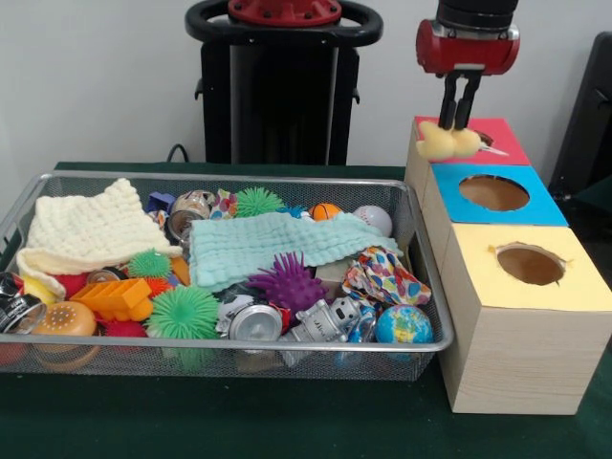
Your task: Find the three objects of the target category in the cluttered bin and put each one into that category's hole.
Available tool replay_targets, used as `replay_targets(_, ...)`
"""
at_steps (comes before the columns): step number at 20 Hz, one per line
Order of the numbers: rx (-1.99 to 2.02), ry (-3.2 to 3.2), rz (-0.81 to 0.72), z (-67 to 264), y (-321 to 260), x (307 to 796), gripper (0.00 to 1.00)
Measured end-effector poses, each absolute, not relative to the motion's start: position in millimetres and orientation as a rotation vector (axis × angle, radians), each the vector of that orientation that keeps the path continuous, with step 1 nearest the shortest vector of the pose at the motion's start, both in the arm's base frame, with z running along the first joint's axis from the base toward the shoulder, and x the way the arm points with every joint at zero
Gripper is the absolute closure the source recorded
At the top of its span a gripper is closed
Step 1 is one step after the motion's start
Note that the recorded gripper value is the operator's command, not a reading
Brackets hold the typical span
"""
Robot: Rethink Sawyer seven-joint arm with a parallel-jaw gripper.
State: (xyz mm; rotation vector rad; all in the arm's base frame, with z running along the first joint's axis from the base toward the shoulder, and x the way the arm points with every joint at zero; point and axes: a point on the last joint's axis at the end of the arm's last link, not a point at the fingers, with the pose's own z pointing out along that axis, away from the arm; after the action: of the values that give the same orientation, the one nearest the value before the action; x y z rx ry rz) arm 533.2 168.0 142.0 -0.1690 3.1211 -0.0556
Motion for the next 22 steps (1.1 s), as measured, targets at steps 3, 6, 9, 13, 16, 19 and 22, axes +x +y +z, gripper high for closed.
replay_targets(3,-0.171,3.132,-0.065,128,167,529,1.00)
replay_targets(6,-0.166,3.139,-0.071,120,165,527,1.00)
replay_targets(9,-0.154,3.134,-0.083,118,159,527,1.00)
replay_targets(13,-0.146,3.131,-0.090,119,156,528,1.00)
replay_targets(16,-0.142,3.126,-0.095,121,155,528,1.00)
replay_targets(19,-0.143,3.124,-0.099,123,155,528,1.00)
replay_targets(22,-0.150,3.121,-0.102,124,157,527,1.00)
